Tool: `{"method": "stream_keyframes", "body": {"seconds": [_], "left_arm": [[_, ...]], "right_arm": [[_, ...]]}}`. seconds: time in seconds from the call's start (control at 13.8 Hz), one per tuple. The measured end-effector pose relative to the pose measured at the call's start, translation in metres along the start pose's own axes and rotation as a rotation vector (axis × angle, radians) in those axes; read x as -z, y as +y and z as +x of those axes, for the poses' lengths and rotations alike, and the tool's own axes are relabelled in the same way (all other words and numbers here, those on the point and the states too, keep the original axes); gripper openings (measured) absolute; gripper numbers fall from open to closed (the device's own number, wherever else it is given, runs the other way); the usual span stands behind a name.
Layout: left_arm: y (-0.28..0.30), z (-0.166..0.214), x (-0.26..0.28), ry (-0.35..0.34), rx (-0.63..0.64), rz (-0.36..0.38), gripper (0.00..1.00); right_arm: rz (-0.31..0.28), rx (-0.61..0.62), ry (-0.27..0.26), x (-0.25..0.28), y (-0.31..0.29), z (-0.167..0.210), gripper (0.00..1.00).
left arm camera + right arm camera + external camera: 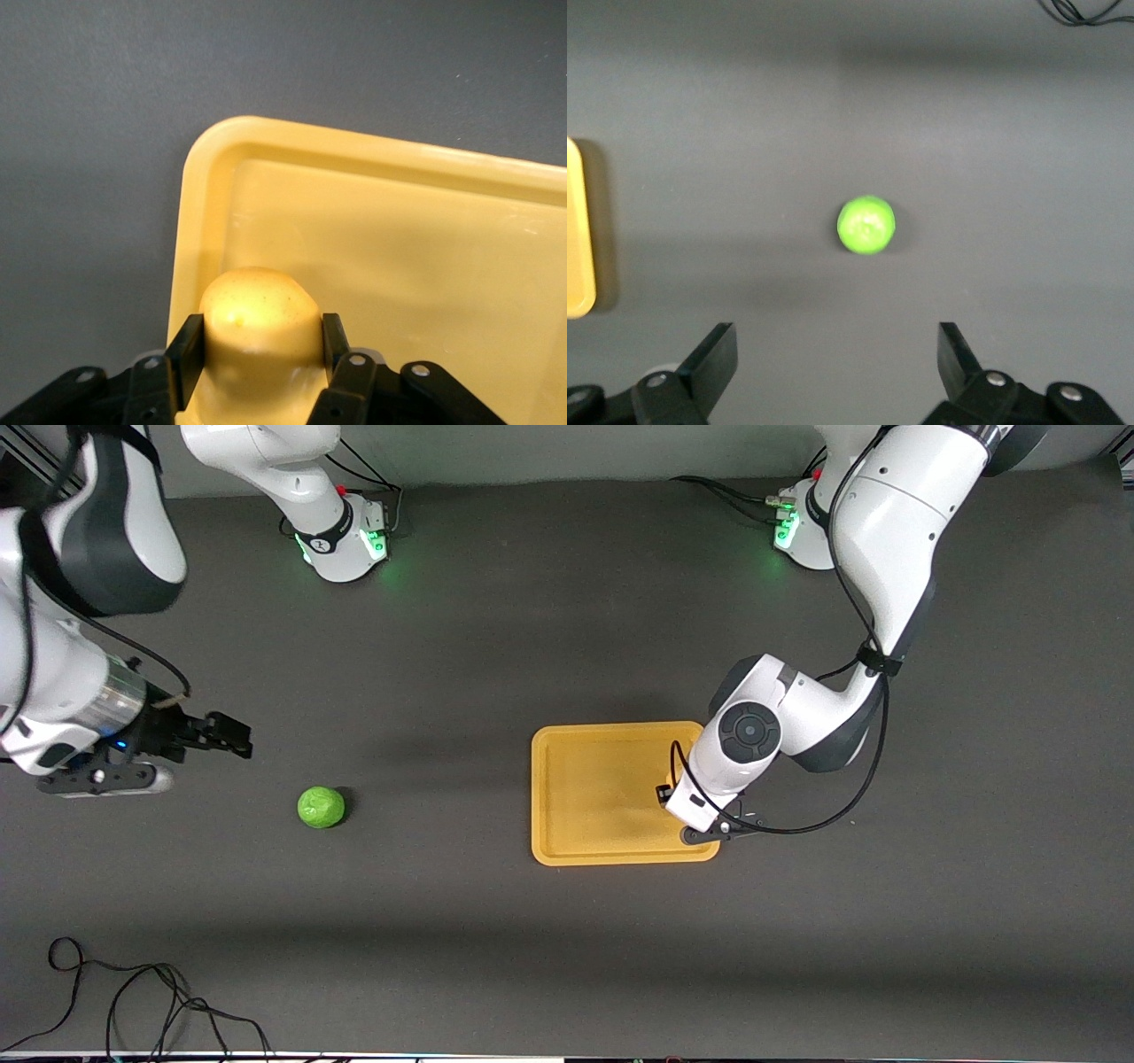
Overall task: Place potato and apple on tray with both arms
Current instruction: 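Release the potato on the tray while the right gripper lowers to the apple, then grasp the green apple with the right gripper while the left gripper withdraws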
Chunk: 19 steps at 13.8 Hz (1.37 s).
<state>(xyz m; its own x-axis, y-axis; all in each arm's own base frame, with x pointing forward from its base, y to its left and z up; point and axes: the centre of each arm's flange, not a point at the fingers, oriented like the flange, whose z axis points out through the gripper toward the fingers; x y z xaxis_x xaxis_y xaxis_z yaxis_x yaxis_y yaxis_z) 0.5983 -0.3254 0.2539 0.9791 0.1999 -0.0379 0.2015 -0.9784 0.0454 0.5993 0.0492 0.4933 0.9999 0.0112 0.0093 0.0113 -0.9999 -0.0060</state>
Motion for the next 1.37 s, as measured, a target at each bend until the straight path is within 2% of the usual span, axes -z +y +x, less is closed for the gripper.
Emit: {"method": "stream_keyframes", "body": {"seconds": [0.22, 0.36, 0.43, 0.51, 0.58, 0.72, 0.79, 1.08, 1.37], "left_arm": [[0.0, 0.0, -0.015, 0.005, 0.02, -0.019, 0.59], [-0.001, 0.002, -0.026, 0.003, 0.028, -0.027, 0.59], [-0.003, 0.003, -0.028, 0.003, 0.033, -0.028, 0.63], [-0.006, 0.005, -0.029, 0.003, 0.038, -0.027, 0.63], [-0.008, 0.007, -0.028, 0.004, 0.043, -0.028, 0.7], [-0.01, 0.011, -0.026, 0.008, 0.049, -0.03, 0.93], [-0.01, 0.013, -0.023, 0.013, 0.052, -0.034, 1.0], [-0.024, 0.039, 0.029, 0.07, 0.08, -0.048, 1.0], [-0.104, 0.085, 0.111, 0.068, 0.001, 0.026, 1.0]], "right_arm": [[0.0, -0.008, 0.025, -0.073, 0.004, -0.005, 1.0], [-0.003, -0.014, 0.016, -0.119, 0.007, -0.011, 1.0], [-0.005, -0.016, 0.005, -0.139, 0.007, -0.013, 1.0], [-0.006, -0.018, -0.002, -0.158, 0.008, -0.013, 1.0], [-0.008, -0.022, -0.006, -0.175, 0.008, -0.011, 1.0], [-0.013, -0.031, -0.021, -0.204, 0.014, -0.009, 1.0], [-0.014, -0.036, -0.025, -0.215, 0.016, -0.008, 1.0], [-0.017, -0.039, -0.005, -0.252, 0.019, -0.006, 1.0], [-0.02, -0.038, -0.003, -0.28, 0.019, -0.006, 1.0]]}}
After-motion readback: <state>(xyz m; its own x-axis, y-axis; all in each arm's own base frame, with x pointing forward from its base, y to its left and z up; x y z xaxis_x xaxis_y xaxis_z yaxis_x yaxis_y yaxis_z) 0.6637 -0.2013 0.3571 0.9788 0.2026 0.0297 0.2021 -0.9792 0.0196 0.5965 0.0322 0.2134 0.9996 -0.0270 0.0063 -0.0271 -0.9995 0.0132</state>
